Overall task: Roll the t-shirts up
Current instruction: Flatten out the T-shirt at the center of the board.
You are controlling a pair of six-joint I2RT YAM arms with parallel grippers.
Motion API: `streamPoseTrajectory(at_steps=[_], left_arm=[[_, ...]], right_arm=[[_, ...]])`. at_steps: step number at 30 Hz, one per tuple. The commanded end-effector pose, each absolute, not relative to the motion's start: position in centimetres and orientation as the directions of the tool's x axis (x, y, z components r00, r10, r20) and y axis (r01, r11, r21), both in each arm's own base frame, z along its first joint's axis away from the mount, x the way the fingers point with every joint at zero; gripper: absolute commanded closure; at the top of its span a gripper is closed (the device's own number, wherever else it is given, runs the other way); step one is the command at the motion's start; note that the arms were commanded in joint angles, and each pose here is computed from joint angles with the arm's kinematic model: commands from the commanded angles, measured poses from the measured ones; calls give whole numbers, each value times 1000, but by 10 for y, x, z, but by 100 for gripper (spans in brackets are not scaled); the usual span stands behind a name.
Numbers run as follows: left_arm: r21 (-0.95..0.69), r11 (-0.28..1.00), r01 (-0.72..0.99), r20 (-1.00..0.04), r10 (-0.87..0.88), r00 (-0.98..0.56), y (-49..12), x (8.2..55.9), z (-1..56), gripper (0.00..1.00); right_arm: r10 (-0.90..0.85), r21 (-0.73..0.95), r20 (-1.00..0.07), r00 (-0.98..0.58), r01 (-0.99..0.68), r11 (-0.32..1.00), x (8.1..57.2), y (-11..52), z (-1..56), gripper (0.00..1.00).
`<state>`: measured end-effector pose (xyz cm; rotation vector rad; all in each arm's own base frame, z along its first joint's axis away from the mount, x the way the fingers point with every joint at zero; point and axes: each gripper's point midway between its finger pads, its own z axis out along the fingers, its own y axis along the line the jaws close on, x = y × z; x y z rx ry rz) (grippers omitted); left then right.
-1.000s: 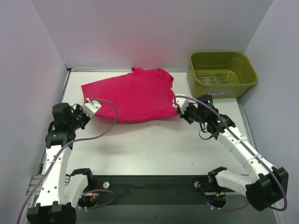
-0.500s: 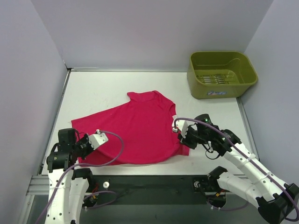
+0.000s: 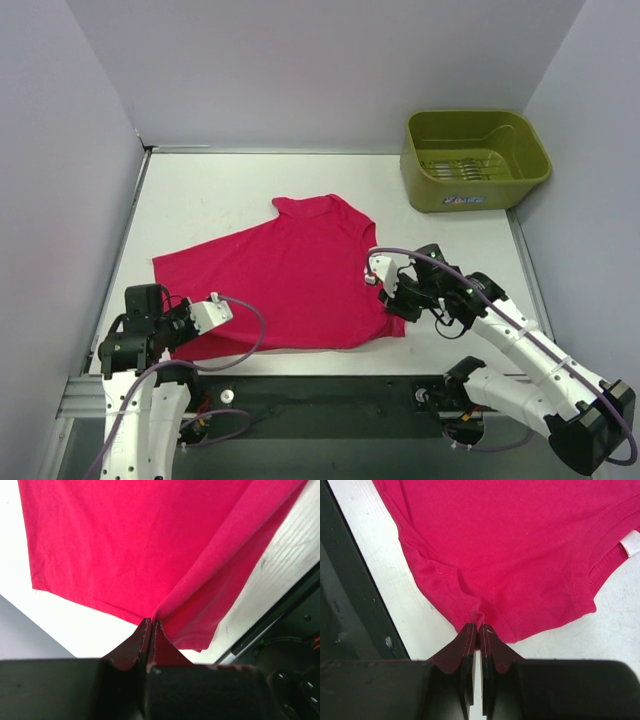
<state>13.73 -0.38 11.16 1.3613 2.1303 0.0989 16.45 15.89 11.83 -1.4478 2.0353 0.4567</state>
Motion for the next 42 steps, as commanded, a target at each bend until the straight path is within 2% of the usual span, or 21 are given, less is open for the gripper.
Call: streamPoseTrajectory(at_steps=[1,9,16,19,21,23,24,25,26,27,28,29,30,31,34,35,36,38,42], left_arm=[[416,398,818,-387,891,-237,2,124,118,100],[370,404,836,-377,888,-263,3,120,128,100],[392,444,806,-352,881,-315,14,137,130,100],[359,397,845,-331,900,-283,11,126,132,100],[376,360,854,-309,917,-251,13,128,141,100],[459,387,800,-341,908,-243,15,148,167,85],[465,438,769,-381,883,-273,13,157,175,78],[523,475,708,-426,865,-266,14,179,191,68],[543,521,659,-468,839,-277,14,192,203,49],[507,631,587,-552,761,-341,13,206,210,43],[540,684,491,-614,719,-326,17,230,230,37],[513,733,446,-656,670,-347,17,240,234,26],[433,807,401,-708,580,-403,16,252,232,25],[406,835,372,-734,540,-412,15,263,235,24],[269,932,242,-757,360,-546,24,293,215,25],[263,947,185,-740,321,-591,33,300,210,26],[214,966,147,-699,257,-667,38,311,188,32],[185,978,98,-675,199,-711,47,323,185,35],[177,984,-17,-554,85,-828,79,332,142,35]], right_arm=[[-745,-109,-635,-204,-931,348,176,156,128,100],[-722,-154,-677,-145,-931,331,218,181,146,100],[-707,-149,-696,-125,-938,312,254,201,154,100],[-717,-66,-681,-148,-963,262,243,203,152,100],[-732,62,-658,-180,-981,186,213,203,158,100],[-726,148,-652,-219,-976,161,194,201,168,100],[-711,198,-656,-252,-967,160,184,199,178,100],[-698,200,-664,-268,-963,179,186,199,184,79],[-669,161,-697,-257,-966,202,201,202,192,63],[-628,160,-705,-330,-936,313,221,199,196,52],[-576,146,-726,-375,-903,403,245,200,202,17],[-516,117,-768,-380,-875,470,283,207,206,15],[-460,156,-766,-448,-825,544,304,208,209,14],[-410,139,-800,-439,-799,585,335,208,232,16],[-338,220,-732,-591,-675,704,409,209,202,25],[-316,218,-737,-597,-653,725,444,214,199,26],[-305,216,-734,-607,-634,742,460,215,194,27],[-321,173,-740,-590,-629,758,497,217,179,27],[-380,115,-730,-568,-650,752,525,218,148,25]])
